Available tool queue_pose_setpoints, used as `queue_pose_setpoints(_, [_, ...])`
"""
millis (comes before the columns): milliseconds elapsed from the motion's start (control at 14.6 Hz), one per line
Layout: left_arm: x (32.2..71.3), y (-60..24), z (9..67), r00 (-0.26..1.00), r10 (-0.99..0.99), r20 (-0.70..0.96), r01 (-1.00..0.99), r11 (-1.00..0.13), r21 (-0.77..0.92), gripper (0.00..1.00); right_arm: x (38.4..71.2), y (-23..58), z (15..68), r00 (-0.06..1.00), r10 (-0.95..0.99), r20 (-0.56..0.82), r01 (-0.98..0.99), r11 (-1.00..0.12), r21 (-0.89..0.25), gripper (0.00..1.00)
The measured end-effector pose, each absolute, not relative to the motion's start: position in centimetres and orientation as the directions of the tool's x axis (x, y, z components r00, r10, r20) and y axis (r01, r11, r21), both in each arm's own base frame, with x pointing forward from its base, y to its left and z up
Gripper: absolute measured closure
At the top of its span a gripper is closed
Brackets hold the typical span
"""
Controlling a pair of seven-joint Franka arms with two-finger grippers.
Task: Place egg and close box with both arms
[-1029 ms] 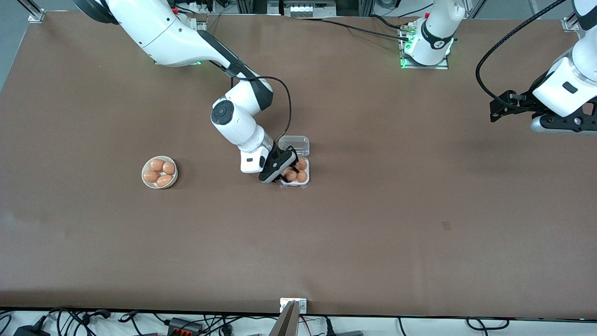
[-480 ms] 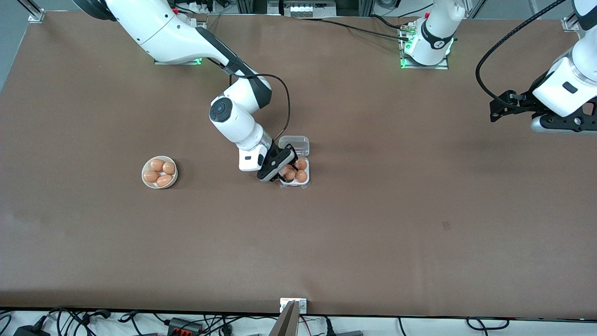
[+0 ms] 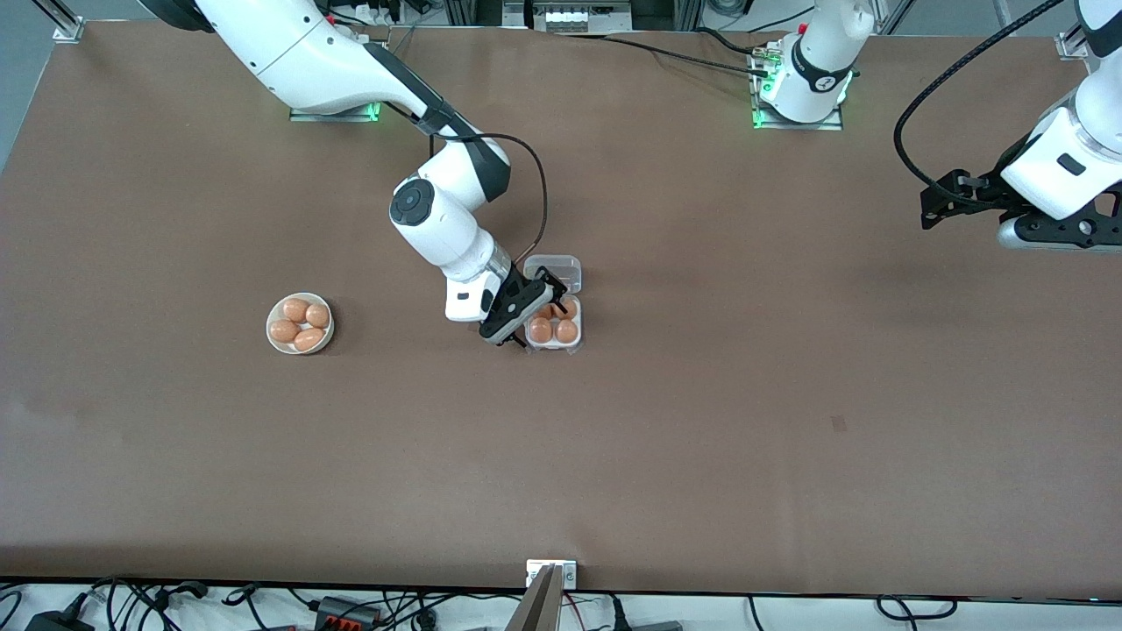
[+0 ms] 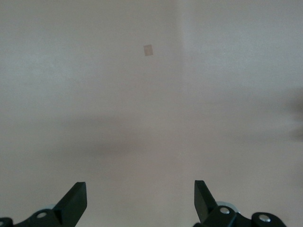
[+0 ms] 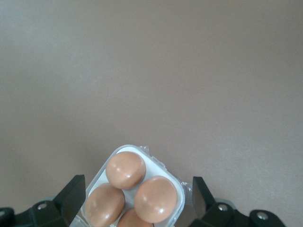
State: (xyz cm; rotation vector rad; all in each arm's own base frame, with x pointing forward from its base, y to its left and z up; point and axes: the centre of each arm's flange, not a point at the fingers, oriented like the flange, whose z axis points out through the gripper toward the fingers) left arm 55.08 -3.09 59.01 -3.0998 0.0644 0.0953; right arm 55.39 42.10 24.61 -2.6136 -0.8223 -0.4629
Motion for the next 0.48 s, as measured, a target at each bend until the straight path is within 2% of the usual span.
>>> queue_pose_setpoints(206, [55.1,-3.1,59.0,0.997,-0.040,-0.062,-0.043,-0.998,-0.038,0.00,59.4,40.2,29.8,0.819,0.513,0.256,0.568,-0.786,-0.243,0.00])
queue_pose_setpoints(343, [55.1,-3.1,59.0,0.997,-0.040,-0.062,-0.043,-0.998,-0.038,0.00,62.6,36.4,34.3,0.849,0.507,0.148,0.529,-0.813,-0.245,0.00])
queue_pose_setpoints(480, [55.1,-3.1,59.0,0.997,-0.040,-0.062,-0.043,-0.998,-0.038,0.00,65.0,31.8,36.6,0.877,0.477,0.066,0.477,-0.845,-0.243,0.00])
